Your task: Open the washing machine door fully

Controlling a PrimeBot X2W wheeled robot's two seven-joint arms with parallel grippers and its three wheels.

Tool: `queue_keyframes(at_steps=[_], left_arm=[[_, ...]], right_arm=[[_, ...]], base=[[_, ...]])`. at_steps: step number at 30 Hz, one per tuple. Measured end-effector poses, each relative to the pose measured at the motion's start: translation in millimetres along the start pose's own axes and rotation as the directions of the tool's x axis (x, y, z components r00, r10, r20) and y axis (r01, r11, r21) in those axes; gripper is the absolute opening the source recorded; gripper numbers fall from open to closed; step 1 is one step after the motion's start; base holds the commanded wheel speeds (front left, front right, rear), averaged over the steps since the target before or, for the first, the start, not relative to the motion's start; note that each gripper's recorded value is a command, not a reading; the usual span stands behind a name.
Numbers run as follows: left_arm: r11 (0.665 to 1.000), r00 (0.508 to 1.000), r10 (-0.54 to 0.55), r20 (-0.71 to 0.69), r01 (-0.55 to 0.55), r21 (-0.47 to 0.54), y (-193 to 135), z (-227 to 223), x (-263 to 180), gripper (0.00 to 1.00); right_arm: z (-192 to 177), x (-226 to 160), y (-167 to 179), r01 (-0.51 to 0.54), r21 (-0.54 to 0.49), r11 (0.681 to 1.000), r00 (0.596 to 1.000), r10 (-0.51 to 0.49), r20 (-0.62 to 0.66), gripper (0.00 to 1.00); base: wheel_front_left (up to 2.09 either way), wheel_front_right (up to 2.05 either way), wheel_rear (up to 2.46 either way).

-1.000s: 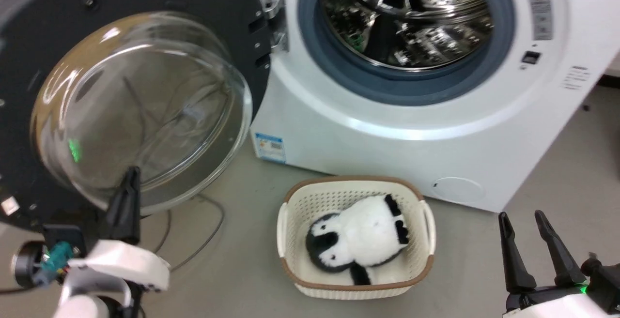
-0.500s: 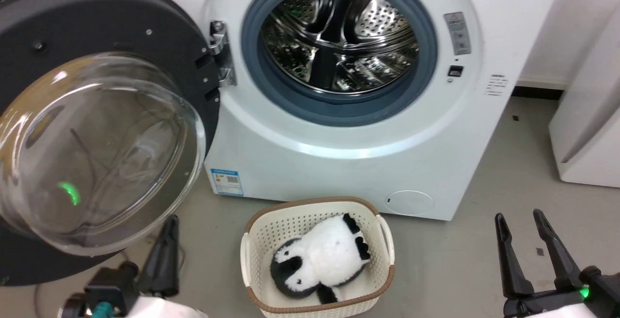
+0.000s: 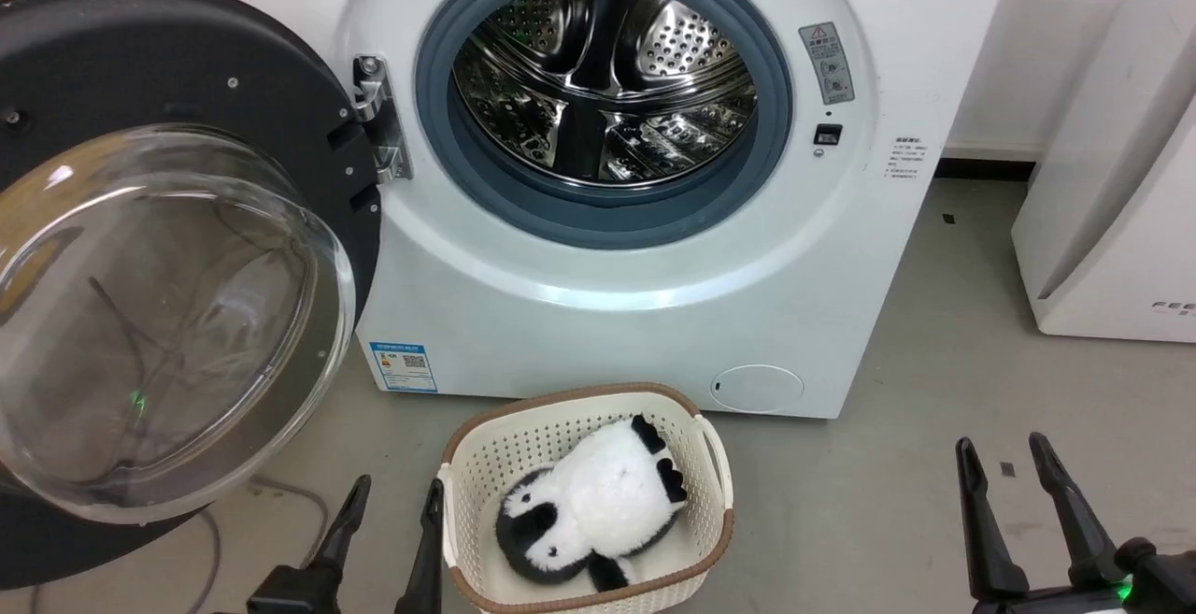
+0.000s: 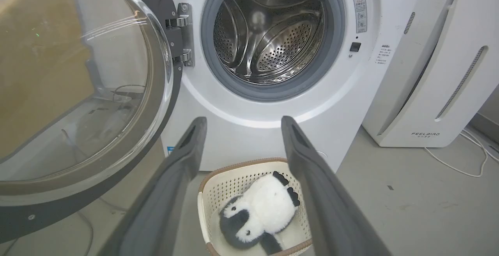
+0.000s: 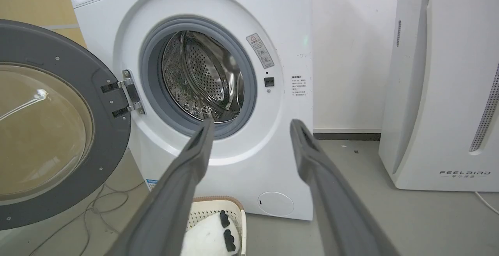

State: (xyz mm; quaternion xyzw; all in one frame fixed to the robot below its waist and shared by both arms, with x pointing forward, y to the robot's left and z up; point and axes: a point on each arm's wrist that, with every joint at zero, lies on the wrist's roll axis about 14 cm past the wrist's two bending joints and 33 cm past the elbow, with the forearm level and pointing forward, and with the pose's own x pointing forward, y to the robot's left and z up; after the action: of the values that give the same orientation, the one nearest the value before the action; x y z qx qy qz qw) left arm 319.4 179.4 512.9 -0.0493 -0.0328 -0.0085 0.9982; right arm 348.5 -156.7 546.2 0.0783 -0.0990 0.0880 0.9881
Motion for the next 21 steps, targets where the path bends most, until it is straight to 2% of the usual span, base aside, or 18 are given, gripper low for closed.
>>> queue_keyframes(at_steps=[8, 21], left_arm=[[0.999, 1.0, -0.016, -0.014, 0.017, 0.031, -6, -9, -1, 1.0], [0.998, 0.999, -0.021, -0.047, 0.024, 0.056, -7, -21, -1, 1.0]], right_arm=[[-15, -10, -7, 0.032, 0.01, 0.999, 0.998, -0.031, -0.05, 1.0], [-20, -11, -9, 0.046, 0.017, 0.999, 0.997, -0.044, -0.064, 1.0]], base=[[0.0, 0.0, 0.0], [0.0, 0.0, 0.0]])
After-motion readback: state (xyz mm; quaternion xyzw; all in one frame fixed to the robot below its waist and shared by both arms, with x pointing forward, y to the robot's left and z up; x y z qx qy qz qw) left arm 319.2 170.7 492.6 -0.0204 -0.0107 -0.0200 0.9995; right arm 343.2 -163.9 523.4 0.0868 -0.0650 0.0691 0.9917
